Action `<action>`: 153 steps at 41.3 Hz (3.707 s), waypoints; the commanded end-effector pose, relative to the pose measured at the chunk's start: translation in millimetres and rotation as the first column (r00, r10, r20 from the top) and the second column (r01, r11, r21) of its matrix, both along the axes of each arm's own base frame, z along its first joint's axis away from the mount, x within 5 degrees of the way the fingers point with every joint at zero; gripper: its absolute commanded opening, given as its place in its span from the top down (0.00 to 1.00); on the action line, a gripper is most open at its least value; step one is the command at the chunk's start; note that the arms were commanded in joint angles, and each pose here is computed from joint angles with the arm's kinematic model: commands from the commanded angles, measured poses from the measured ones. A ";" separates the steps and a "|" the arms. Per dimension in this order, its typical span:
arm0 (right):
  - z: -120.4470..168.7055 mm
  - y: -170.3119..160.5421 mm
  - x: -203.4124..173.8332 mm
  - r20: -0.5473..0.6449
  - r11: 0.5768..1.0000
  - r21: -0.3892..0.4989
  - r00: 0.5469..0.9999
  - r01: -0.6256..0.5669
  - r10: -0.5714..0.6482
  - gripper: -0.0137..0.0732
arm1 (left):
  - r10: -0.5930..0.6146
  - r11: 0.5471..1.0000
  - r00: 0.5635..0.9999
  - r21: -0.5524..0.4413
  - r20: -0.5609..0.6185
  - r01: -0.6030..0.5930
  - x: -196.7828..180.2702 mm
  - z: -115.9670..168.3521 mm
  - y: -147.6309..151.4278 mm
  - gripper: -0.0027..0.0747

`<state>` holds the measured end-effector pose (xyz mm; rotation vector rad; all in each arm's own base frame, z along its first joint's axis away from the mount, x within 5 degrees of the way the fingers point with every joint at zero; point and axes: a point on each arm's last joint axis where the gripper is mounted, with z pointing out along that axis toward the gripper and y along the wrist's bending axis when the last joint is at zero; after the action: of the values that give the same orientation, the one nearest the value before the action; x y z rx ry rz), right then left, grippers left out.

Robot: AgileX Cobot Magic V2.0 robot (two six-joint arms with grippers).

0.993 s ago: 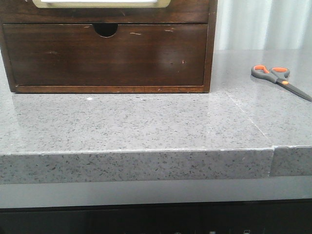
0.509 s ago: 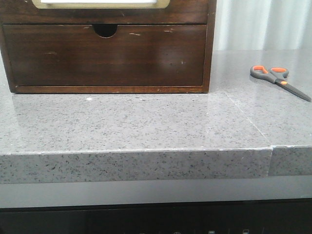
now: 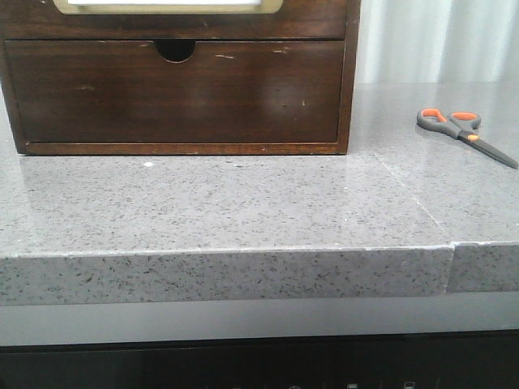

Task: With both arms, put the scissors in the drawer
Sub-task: 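Reach the left gripper to the white drawer handle and grasp it, then pull the drawer open toward the robot with the left gripper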

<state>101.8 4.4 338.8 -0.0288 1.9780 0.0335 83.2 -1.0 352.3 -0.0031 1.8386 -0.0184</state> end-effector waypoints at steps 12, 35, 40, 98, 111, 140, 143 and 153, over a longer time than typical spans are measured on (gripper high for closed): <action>2.1 -1.2 21.4 -0.034 0.999 -0.036 0.999 0.009 -0.010 0.92 | 0.003 1.000 1.000 -0.018 0.002 -0.003 14.8 -5.3 -0.1 0.99; -2.9 -2.2 25.2 -0.083 0.997 -0.076 0.996 0.002 -0.009 0.30 | -0.040 0.977 0.999 -0.209 0.013 0.042 16.1 -4.9 -8.5 0.26; -2.9 -2.2 25.2 -0.083 0.997 -0.076 0.996 0.002 -0.009 0.30 | -0.111 0.895 0.994 -0.433 0.003 0.102 23.3 -4.4 -20.2 0.26; -3.4 -2.2 24.9 -0.090 0.997 -0.076 0.996 0.002 -0.009 0.30 | -0.525 0.319 0.851 -0.932 -0.023 0.171 213.3 -32.4 -84.9 0.34; -3.4 -2.2 24.9 -0.090 0.997 -0.076 0.996 0.002 -0.009 0.30 | -0.555 0.297 0.832 -0.936 -0.009 0.188 212.2 -31.7 -87.3 0.79; -3.4 -2.2 24.9 -0.090 0.997 -0.076 0.996 0.002 -0.009 0.30 | -0.682 0.241 0.728 -0.921 0.063 0.306 112.9 -49.2 -88.9 0.79; -3.4 -2.2 24.9 -0.090 0.997 -0.076 0.996 0.002 -0.009 0.30 | -0.684 0.240 0.726 -0.919 0.067 0.312 100.4 -52.6 -87.9 0.79; -3.4 -2.2 24.9 -0.090 0.997 -0.076 0.996 0.002 -0.009 0.30 | -0.698 0.239 0.710 -0.904 0.093 0.355 69.1 -57.1 -86.1 0.79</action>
<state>122.6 3.6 320.7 -0.0632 2.1572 -0.0203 170.5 -79.8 279.7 -0.3318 1.9319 -1.5267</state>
